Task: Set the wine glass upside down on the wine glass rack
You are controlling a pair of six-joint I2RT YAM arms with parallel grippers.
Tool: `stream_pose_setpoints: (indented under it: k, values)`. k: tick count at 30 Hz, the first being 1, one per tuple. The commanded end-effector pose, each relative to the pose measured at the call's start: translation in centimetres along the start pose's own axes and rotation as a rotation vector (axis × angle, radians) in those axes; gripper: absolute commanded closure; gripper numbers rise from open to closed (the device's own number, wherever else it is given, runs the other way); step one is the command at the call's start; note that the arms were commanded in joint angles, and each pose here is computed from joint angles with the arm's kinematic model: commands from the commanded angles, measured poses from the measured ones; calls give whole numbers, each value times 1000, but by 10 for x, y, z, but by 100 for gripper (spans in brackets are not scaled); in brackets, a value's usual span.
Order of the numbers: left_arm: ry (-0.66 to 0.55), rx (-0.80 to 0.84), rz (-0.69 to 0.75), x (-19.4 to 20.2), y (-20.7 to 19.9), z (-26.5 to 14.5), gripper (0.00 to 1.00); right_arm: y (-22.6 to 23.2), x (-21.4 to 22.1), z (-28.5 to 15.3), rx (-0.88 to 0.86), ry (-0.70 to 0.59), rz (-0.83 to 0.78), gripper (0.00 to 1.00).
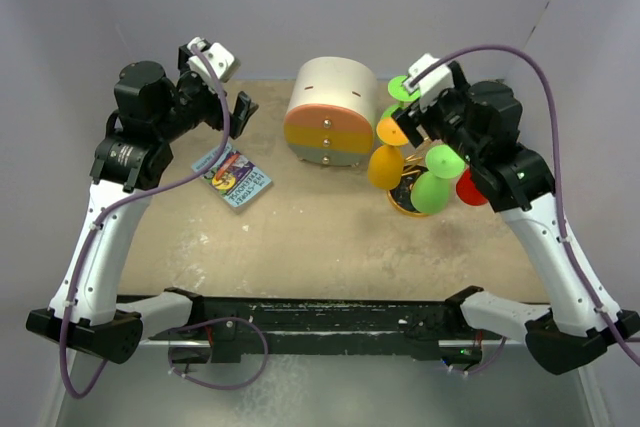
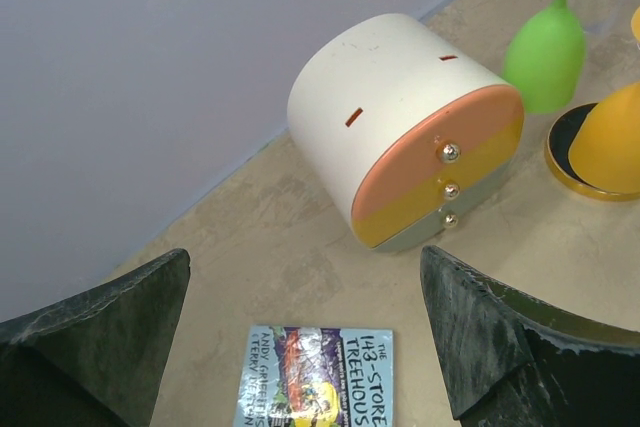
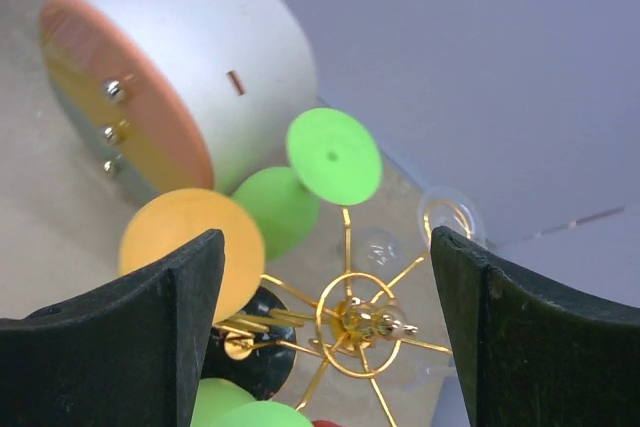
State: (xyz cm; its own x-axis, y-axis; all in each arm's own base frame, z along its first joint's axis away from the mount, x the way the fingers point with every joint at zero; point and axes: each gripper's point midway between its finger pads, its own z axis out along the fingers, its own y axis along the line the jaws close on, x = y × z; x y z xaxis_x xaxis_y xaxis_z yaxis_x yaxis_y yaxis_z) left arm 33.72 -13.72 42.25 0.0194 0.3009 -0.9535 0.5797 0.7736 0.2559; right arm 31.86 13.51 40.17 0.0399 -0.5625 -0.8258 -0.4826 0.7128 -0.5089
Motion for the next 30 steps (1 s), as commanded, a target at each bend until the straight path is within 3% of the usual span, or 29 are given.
stream_pose_setpoints:
  k: [1, 7, 15, 23, 30]
  values:
    - [-43, -52, 27, -12, 10, -6, 1, -58, -23, -12, 283, -110, 204, 12]
    - [-49, -76, 21, -13, 13, -9, 1, -95, -8, -21, 492, -110, 327, 0]
    - [-63, -182, -52, -3, 31, -8, 1, -138, 12, -41, 806, -137, 468, 0]
    - [-125, -304, -172, -8, 49, -18, 1, -152, 15, -46, 854, -98, 436, 0]
    - [-101, -356, -210, 2, 53, -32, 1, -155, 15, -70, 841, -101, 403, 0]
